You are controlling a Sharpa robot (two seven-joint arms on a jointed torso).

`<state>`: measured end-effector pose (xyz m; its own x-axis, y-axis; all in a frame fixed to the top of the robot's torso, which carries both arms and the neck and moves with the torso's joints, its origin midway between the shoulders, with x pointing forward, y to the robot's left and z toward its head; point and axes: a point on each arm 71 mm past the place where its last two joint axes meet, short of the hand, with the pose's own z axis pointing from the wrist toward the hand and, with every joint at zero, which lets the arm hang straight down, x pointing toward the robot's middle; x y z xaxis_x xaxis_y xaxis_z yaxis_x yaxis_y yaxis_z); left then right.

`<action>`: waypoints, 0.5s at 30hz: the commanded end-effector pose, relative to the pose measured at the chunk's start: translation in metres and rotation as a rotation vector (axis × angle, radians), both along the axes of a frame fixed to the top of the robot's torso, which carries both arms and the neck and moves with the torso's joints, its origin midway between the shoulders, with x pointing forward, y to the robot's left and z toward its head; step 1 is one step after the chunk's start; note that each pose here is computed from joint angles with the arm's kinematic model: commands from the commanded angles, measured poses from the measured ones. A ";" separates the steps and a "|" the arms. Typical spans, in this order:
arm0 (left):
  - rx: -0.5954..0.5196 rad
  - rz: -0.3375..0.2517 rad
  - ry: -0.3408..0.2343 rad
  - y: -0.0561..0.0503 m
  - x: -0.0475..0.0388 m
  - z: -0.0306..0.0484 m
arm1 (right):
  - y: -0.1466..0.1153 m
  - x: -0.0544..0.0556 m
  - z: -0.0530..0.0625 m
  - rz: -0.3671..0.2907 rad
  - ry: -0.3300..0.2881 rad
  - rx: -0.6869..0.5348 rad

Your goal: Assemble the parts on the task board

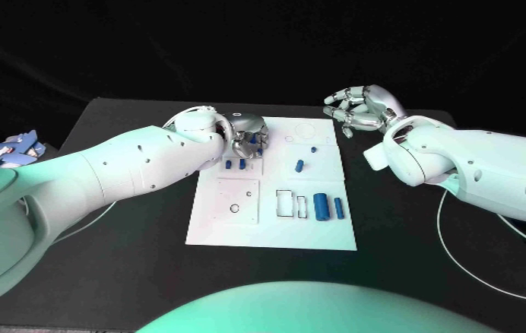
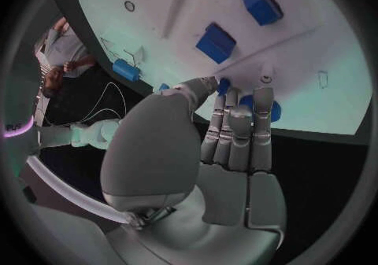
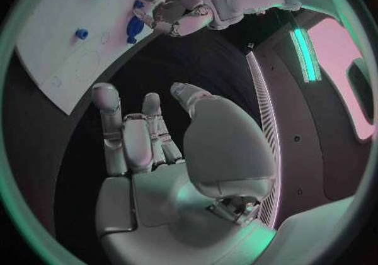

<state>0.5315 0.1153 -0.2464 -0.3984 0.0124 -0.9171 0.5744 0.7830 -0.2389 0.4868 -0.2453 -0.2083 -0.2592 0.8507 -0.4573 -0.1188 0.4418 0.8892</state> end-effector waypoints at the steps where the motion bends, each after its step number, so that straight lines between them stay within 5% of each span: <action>1: 0.013 0.003 0.024 0.000 -0.0003 -0.0022 | 0.002 0.000 0.000 0.014 -0.011 -0.003; 15: 0.034 0.005 0.046 0.000 -0.0002 -0.0051 | 0.002 0.000 0.000 0.015 -0.011 -0.003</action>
<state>0.5329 0.1159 -0.2471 -0.4121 0.0214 -0.9109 0.5660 0.7895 -0.2375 0.4871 -0.2446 -0.2085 -0.2598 0.8504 -0.4575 -0.1196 0.4418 0.8891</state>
